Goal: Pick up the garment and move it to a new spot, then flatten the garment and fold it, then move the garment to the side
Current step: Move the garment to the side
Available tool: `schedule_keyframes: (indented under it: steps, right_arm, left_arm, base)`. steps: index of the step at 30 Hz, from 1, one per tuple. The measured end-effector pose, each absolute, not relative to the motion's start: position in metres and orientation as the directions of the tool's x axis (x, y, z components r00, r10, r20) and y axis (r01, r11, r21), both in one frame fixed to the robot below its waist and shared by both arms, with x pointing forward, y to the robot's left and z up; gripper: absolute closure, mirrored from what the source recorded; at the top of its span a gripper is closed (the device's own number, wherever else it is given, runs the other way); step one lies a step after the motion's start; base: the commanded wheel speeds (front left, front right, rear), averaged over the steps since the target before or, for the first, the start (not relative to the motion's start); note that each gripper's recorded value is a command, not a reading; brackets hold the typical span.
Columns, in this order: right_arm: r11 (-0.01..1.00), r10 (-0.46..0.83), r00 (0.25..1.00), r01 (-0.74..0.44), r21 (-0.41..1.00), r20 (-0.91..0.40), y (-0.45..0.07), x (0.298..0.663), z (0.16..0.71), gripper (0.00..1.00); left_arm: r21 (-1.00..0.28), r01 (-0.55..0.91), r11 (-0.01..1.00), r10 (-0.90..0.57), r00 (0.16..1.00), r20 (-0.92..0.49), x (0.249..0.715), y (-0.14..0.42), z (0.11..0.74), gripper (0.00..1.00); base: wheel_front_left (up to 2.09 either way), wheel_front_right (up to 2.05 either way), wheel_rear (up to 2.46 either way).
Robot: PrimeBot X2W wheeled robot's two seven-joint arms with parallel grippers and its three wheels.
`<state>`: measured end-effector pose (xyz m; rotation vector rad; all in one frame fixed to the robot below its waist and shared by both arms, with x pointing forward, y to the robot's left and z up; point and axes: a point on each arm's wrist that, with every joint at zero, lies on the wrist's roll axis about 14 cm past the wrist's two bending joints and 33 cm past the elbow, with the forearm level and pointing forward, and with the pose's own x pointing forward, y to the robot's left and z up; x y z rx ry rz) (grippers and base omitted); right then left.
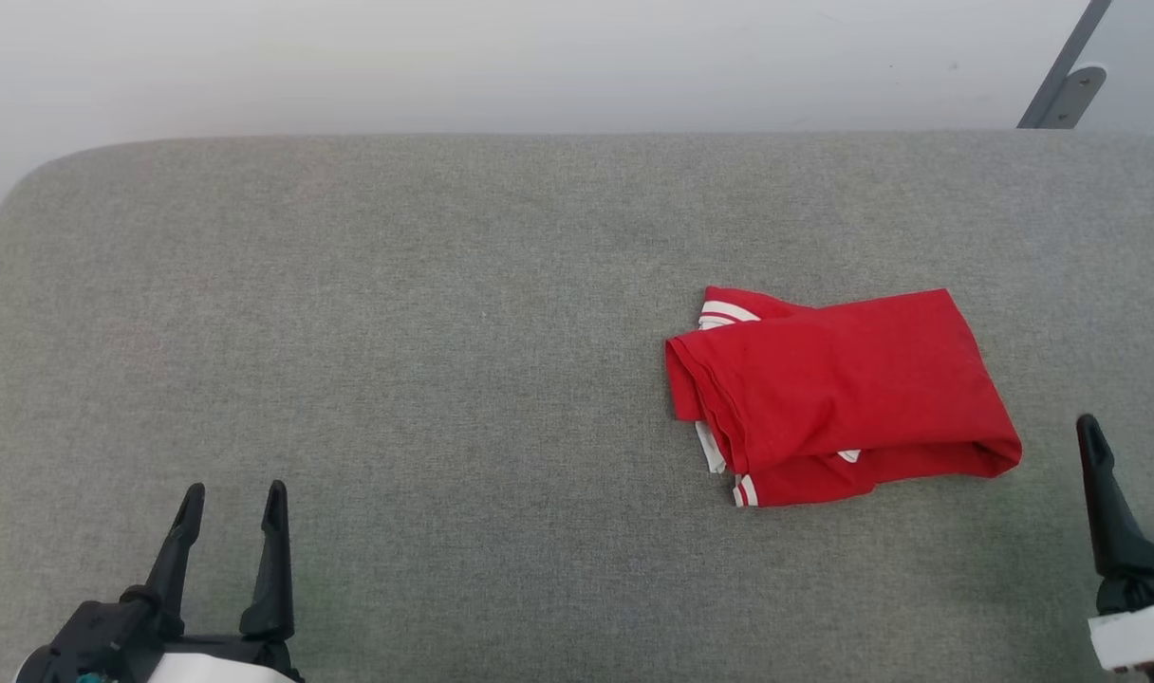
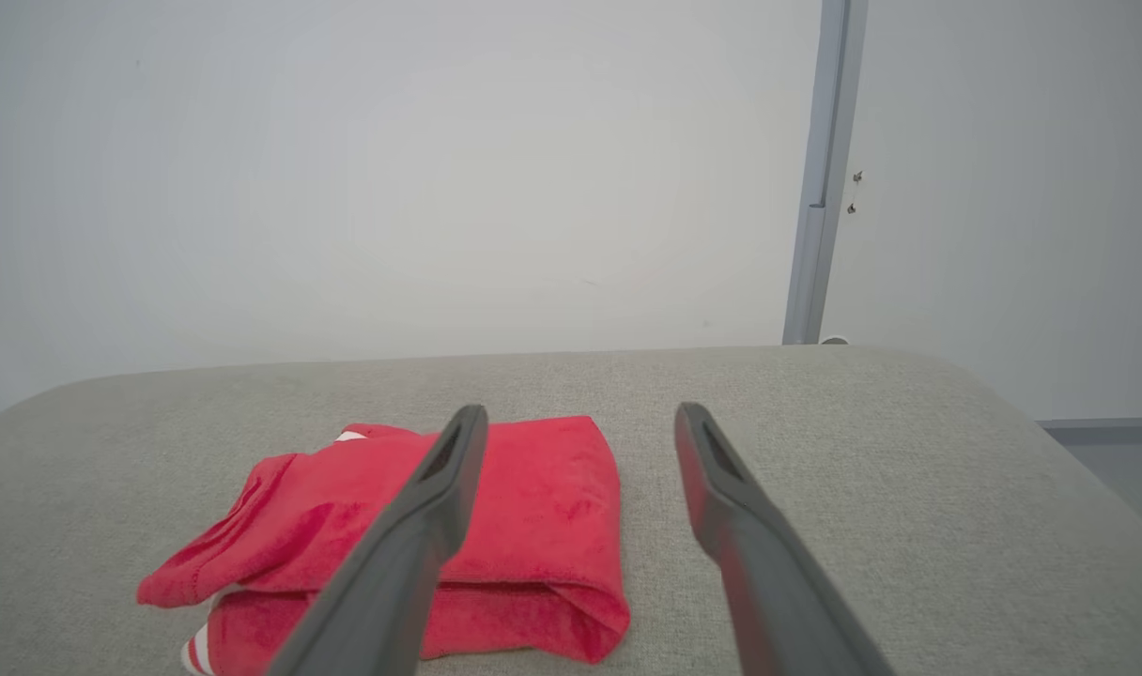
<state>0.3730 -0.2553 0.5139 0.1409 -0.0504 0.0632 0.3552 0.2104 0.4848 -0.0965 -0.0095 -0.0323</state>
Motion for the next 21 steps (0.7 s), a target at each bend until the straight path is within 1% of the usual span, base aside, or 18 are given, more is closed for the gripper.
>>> schedule_keyframes:
  steps: [5, 8, 12, 15, 18, 21]
  right_arm:
    - [0.984, 0.098, 0.995, -0.102, 0.148, 0.031, -0.246, 0.387, 0.514, 0.0]
    - [0.985, 0.13, 0.991, -0.126, 0.122, -0.026, -0.245, 0.402, 0.511, 0.0]
    - [0.981, 0.166, 0.973, -0.146, 0.128, -0.162, -0.245, 0.429, 0.497, 0.0]
    - [0.984, 0.178, 0.929, -0.165, 0.069, -0.323, -0.255, 0.445, 0.478, 0.0]
    - [0.979, 0.204, 0.865, -0.18, 0.097, -0.457, -0.252, 0.459, 0.46, 0.0]
    - [0.977, 0.211, 0.768, -0.183, 0.108, -0.605, -0.257, 0.464, 0.44, 0.0]
  left_arm:
    - [-0.098, 0.041, 0.994, -0.04, 0.999, 0.01, 0.36, 0.208, 0.484, 0.0]
    - [-0.099, 0.05, 0.994, -0.049, 0.999, 0.018, 0.368, 0.205, 0.485, 0.0]
    - [-0.104, 0.064, 0.993, -0.062, 0.998, 0.028, 0.383, 0.2, 0.487, 0.0]
    - [-0.109, 0.083, 0.991, -0.08, 0.996, 0.031, 0.398, 0.194, 0.485, 0.0]
    - [-0.112, 0.096, 0.989, -0.093, 0.995, 0.035, 0.414, 0.19, 0.483, 0.0]
    - [-0.118, 0.109, 0.987, -0.105, 0.994, 0.036, 0.428, 0.185, 0.48, 0.0]
  base:
    - [0.0, 0.0, 0.0]
    - [0.0, 0.0, 0.0]
    - [0.0, 0.0, 0.0]
    - [0.0, 0.0, 0.0]
    - [0.0, 0.0, 0.0]
    - [0.0, 0.0, 0.0]
